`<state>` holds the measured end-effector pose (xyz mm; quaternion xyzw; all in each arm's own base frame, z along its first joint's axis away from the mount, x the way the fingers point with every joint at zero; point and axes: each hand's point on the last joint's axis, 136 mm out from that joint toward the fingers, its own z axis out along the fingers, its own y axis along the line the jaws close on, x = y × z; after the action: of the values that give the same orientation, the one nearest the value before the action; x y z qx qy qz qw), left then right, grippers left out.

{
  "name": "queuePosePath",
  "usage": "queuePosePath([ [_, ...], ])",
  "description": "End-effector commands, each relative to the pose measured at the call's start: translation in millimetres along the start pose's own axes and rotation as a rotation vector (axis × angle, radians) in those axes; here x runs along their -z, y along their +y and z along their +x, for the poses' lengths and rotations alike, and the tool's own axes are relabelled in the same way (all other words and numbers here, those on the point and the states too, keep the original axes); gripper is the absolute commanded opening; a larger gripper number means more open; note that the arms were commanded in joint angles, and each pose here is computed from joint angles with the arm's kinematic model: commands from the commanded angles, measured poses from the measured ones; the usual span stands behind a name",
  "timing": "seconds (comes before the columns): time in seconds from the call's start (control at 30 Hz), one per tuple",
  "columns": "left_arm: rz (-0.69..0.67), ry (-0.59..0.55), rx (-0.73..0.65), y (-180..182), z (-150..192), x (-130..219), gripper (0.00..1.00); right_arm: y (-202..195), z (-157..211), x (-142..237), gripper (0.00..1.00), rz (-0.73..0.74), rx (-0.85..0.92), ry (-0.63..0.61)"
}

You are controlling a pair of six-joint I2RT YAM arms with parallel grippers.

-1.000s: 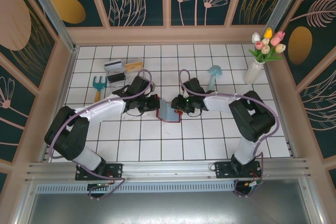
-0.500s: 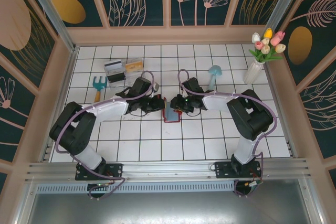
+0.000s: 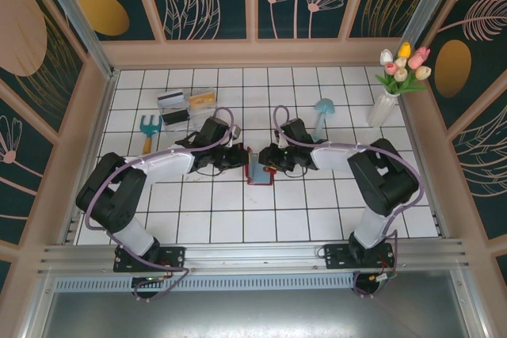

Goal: Take the credit cards out of the card holder

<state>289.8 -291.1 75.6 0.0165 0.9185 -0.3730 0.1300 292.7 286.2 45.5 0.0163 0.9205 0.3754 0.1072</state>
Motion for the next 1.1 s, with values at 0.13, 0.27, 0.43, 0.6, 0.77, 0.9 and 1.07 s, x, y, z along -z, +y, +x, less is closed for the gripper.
queuePosePath([
  [0.13, -0.047, 0.004, -0.039, 8.6, 5.8, 2.7, 0.0, 44.4, -17.0, 37.5, 0.37, -0.17, 0.078, -0.095],
  [0.27, -0.03, 0.005, -0.048, 3.9, 4.7, 3.1, 0.08, 39.2, -14.1, 36.0, 0.38, -0.159, 0.061, -0.089],
  [0.43, -0.003, -0.004, -0.063, -2.9, 3.2, 6.1, 0.15, 32.1, -13.8, 34.2, 0.39, -0.134, 0.045, -0.095],
  [0.6, 0.008, -0.007, -0.068, -5.3, 3.1, 7.3, 0.18, 26.8, -13.3, 32.1, 0.38, -0.112, 0.032, -0.094],
  [0.77, 0.079, -0.009, -0.066, -18.2, 2.3, 8.1, 0.15, 19.1, -10.0, 23.2, 0.39, -0.088, 0.007, -0.059],
  [0.9, 0.109, -0.007, -0.068, -23.5, 2.4, 8.4, 0.17, 8.4, -7.6, 14.3, 0.39, -0.047, -0.022, -0.027],
  [1.07, 0.133, -0.007, -0.072, -28.0, 2.0, 8.3, 0.19, -8.2, -2.4, 1.1, 0.38, 0.014, -0.058, 0.021],
])
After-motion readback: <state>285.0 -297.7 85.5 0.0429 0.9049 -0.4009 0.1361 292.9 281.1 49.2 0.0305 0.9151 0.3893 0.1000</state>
